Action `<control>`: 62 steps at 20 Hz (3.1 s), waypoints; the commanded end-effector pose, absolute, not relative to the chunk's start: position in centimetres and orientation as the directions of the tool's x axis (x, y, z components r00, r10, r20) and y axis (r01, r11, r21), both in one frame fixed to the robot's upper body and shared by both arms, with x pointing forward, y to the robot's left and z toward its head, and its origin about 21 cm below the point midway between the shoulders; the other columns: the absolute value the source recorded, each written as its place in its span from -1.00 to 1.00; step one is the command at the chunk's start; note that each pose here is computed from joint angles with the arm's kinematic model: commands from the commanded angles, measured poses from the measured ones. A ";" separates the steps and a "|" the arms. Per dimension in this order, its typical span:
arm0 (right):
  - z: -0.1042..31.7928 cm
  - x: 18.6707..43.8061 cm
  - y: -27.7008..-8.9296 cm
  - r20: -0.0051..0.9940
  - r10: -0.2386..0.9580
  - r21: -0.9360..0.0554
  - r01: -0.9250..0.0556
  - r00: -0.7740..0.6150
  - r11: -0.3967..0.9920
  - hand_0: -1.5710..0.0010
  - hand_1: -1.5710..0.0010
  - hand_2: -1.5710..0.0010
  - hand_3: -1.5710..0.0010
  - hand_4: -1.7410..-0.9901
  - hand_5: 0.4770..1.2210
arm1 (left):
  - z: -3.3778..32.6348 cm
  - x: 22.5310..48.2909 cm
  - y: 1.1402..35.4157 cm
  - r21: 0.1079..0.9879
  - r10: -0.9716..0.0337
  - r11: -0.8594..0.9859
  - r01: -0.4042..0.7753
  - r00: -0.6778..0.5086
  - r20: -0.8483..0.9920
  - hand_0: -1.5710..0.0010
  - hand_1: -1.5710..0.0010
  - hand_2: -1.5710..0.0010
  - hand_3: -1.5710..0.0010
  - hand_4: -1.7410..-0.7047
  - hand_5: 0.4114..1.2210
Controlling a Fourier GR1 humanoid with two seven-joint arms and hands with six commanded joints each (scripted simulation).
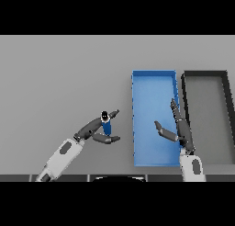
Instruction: Pick up the blue pipe and place it into the blue bin.
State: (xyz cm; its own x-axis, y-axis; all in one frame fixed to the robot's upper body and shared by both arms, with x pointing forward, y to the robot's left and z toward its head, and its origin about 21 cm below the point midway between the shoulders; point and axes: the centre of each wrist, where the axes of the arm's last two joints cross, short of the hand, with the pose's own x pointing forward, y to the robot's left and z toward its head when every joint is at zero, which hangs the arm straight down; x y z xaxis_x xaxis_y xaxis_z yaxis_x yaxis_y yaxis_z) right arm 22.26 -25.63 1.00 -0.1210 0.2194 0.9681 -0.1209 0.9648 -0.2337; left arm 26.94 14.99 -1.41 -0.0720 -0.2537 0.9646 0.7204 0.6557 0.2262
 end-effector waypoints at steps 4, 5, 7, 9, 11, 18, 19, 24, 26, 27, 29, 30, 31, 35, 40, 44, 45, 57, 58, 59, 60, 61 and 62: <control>1.0 22.3 -25.5 0.969 0.214 -0.228 -0.119 -0.126 0.966 1.00 1.00 1.00 1.00 0.28 -0.67 | -2.4 27.2 14.3 0.108 -0.145 0.708 0.698 -0.006 0.989 0.76 0.56 0.39 0.34 -0.06 -0.21; 1.1 22.1 -25.6 0.967 0.220 -0.236 -0.121 -0.132 0.964 1.00 1.00 1.00 1.00 0.28 -0.66 | -2.4 27.1 14.0 0.085 -0.121 0.720 0.689 0.004 0.993 0.44 0.25 0.11 0.08 -0.24 0.03; 1.3 22.5 -25.8 0.968 0.216 -0.232 -0.125 -0.129 0.965 1.00 1.00 1.00 1.00 0.28 -0.65 | -2.5 26.9 13.4 0.087 -0.115 0.727 0.681 -0.005 0.993 -0.08 -0.20 -0.29 -0.28 -0.50 0.38; 1.1 22.5 -25.9 0.968 0.216 -0.231 -0.120 -0.127 0.966 1.00 1.00 1.00 1.00 0.28 -0.63 | -2.6 26.6 13.3 0.082 -0.100 0.732 0.676 -0.012 0.995 -0.41 -0.49 -0.55 -0.48 -0.67 0.60; 1.2 22.7 -25.4 0.969 0.214 -0.229 -0.124 -0.124 0.966 1.00 1.00 1.00 1.00 0.29 -0.63 | -2.7 25.9 12.7 0.124 -0.104 0.728 0.674 -0.070 0.992 -0.62 -0.67 -0.71 -0.61 -0.78 0.75; 1.1 22.6 -25.6 0.965 0.229 -0.246 -0.134 -0.129 0.960 1.00 1.00 1.00 1.00 0.31 -0.59 | 0.7 26.4 11.6 0.134 0.005 0.723 0.678 -0.199 0.980 -0.92 -0.93 -0.94 -0.82 -0.94 0.95; 1.2 22.7 -25.5 0.962 0.241 -0.258 -0.130 -0.131 0.957 1.00 1.00 1.00 1.00 0.34 -0.59 | 1.4 26.5 11.3 0.132 0.028 0.711 0.691 -0.216 0.976 -0.94 -0.95 -0.95 -0.82 -0.95 0.96; 1.0 22.6 -25.8 0.960 0.244 -0.262 -0.130 -0.140 0.956 1.00 1.00 1.00 1.00 0.40 -0.57 | 4.5 26.7 10.2 0.155 0.031 0.676 0.720 -0.237 0.971 -0.98 -0.98 -0.98 -0.84 -0.97 0.99; 0.9 22.4 -26.3 0.959 0.249 -0.266 -0.127 -0.139 0.955 1.00 1.00 1.00 1.00 0.42 -0.56 | 5.3 26.7 10.0 0.161 0.023 0.661 0.733 -0.234 0.972 -0.99 -0.99 -0.99 -0.84 -0.97 0.99; 0.9 22.4 -26.0 0.957 0.255 -0.272 -0.126 -0.136 0.954 1.00 1.00 1.00 1.00 0.45 -0.57 | 5.3 26.7 9.7 0.171 0.012 0.651 0.740 -0.235 0.972 -0.99 -0.99 -0.99 -0.84 -0.97 0.99; 0.6 22.2 -26.0 0.958 0.252 -0.269 -0.122 -0.138 0.955 1.00 1.00 1.00 1.00 0.48 -0.59 | 5.3 26.4 9.7 0.175 0.011 0.641 0.747 -0.237 0.971 -0.99 -0.99 -0.99 -0.83 -0.97 1.00; 0.5 21.9 -25.9 0.959 0.248 -0.265 -0.116 -0.139 0.957 1.00 1.00 1.00 1.00 0.48 -0.59 | 5.1 26.3 9.8 0.177 0.008 0.637 0.750 -0.236 0.972 -0.99 -1.00 -1.00 -0.83 -0.97 1.00; 0.4 21.6 -25.7 0.960 0.245 -0.260 -0.108 -0.139 0.960 1.00 1.00 1.00 1.00 0.50 -0.59 | 5.0 26.1 9.6 0.163 0.014 0.638 0.753 -0.222 0.975 -1.00 -1.00 -1.00 -0.84 -0.98 1.00; 0.4 20.6 -25.2 0.962 0.233 -0.244 -0.066 -0.140 0.968 1.00 1.00 1.00 1.00 0.46 -0.60 | 5.0 26.5 9.8 0.163 0.002 0.640 0.751 -0.214 0.977 -1.00 -1.00 -1.00 -0.84 -0.98 1.00; 1.2 20.2 -25.2 0.966 0.174 -0.196 -0.102 -0.192 0.975 1.00 1.00 1.00 1.00 0.46 -0.64 | 5.1 26.2 9.7 0.180 0.001 0.631 0.754 -0.232 0.973 -1.00 -1.00 -1.00 -0.83 -0.98 1.00; 5.7 21.1 -26.0 0.970 0.060 -0.131 -0.301 -0.236 0.945 1.00 1.00 1.00 1.00 0.40 -0.77 | 5.1 26.2 9.6 0.176 -0.002 0.633 0.754 -0.226 0.974 -1.00 -1.00 -1.00 -0.83 -0.98 1.00; 6.8 21.3 -26.2 0.969 0.058 -0.142 -0.350 -0.241 0.926 1.00 1.00 1.00 1.00 0.36 -0.80 | 5.2 26.6 9.7 0.186 -0.014 0.636 0.749 -0.230 0.973 -1.00 -1.00 -1.00 -0.83 -0.98 1.00; 16.1 23.7 -19.8 0.917 0.107 -0.364 -0.701 -0.383 0.613 1.00 1.00 1.00 1.00 0.17 -0.85 | 5.0 26.8 9.3 0.187 -0.022 0.631 0.753 -0.223 0.974 -1.00 -1.00 -1.00 -0.83 -0.98 1.00; 16.3 23.9 -19.2 0.912 0.111 -0.382 -0.714 -0.396 0.587 1.00 1.00 1.00 1.00 0.16 -0.85 | 5.2 27.0 9.4 0.186 -0.016 0.632 0.752 -0.228 0.974 -1.00 -1.00 -1.00 -0.83 -0.98 1.00; 16.6 24.1 -18.6 0.910 0.109 -0.386 -0.726 -0.399 0.569 1.00 1.00 1.00 1.00 0.19 -0.85 | 5.1 26.9 9.5 0.185 -0.014 0.626 0.758 -0.227 0.974 -1.00 -1.00 -1.00 -0.83 -0.98 1.00; 16.8 24.5 -18.2 0.908 0.118 -0.396 -0.736 -0.401 0.549 1.00 1.00 1.00 1.00 0.22 -0.86 | 5.3 26.9 9.3 0.183 -0.010 0.623 0.761 -0.226 0.974 -1.00 -1.00 -1.00 -0.83 -0.98 1.00; 16.8 24.9 -17.3 0.907 0.118 -0.401 -0.747 -0.404 0.530 1.00 1.00 1.00 1.00 0.26 -0.86 | 5.4 26.8 9.4 0.181 0.008 0.612 0.770 -0.235 0.972 -1.00 -1.00 -1.00 -0.85 -0.98 1.00; 16.9 24.9 -16.5 0.908 0.107 -0.400 -0.764 -0.405 0.507 1.00 1.00 1.00 1.00 0.28 -0.85 | 5.1 27.1 9.4 0.176 0.011 0.615 0.769 -0.232 0.973 -1.00 -1.00 -1.00 -0.87 -0.98 1.00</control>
